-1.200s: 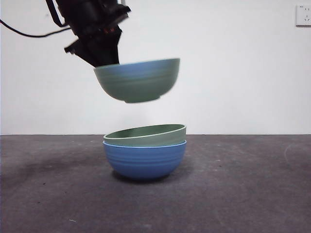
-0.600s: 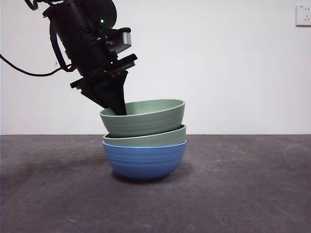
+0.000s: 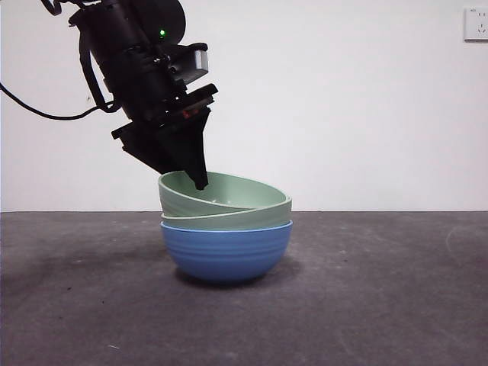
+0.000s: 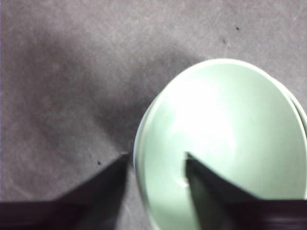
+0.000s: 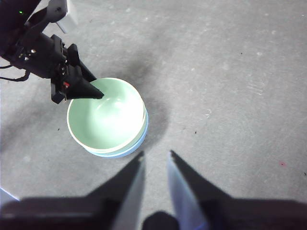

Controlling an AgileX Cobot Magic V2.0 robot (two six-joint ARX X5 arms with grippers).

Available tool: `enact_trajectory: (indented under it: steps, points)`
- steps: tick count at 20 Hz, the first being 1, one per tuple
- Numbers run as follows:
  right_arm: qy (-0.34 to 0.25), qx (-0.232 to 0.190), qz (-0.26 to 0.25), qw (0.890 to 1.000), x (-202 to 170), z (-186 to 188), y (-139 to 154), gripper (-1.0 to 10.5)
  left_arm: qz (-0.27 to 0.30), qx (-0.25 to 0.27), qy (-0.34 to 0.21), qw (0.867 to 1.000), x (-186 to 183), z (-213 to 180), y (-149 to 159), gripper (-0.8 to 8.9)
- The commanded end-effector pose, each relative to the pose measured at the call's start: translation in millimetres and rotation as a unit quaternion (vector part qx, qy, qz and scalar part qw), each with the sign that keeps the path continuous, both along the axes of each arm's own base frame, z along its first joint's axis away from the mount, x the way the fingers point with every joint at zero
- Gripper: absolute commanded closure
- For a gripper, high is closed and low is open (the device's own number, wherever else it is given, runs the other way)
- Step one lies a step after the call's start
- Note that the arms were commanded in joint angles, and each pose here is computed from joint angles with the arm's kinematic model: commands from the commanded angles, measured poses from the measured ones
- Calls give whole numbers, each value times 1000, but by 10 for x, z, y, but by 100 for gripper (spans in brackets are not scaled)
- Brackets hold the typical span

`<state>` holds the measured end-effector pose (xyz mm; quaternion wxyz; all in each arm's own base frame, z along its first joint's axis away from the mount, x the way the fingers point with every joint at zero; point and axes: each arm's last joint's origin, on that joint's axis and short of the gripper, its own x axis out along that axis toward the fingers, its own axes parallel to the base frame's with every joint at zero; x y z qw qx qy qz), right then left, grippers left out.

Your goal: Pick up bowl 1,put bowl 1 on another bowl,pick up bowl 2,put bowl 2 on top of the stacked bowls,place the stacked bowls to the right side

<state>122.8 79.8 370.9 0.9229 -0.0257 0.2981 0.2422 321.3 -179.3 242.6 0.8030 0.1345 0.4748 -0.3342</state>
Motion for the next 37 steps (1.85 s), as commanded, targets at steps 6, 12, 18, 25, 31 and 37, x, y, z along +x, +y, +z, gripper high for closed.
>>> enact_trajectory:
  steps: [6,12,18,25,31,37]
  points:
    - [54,-14,-7,998,249,-153,168,653,15,-9,-24,1000,-163,409,160,436]
    - [148,10,29,988,851,-590,616,649,30,-46,-90,994,-717,1317,460,436]
    - [244,22,3,970,1392,-1230,856,524,30,-93,-173,980,-1504,1969,861,436]
    - [299,54,-10,953,1647,-1671,1004,534,37,-120,-199,972,-1916,2123,1069,436]
    - [318,42,-13,947,1698,-1859,1048,631,38,-111,-183,976,-1939,2096,1081,436]
    - [336,52,3,940,1697,-1900,1065,794,43,-116,-181,976,-1937,2098,1080,436]
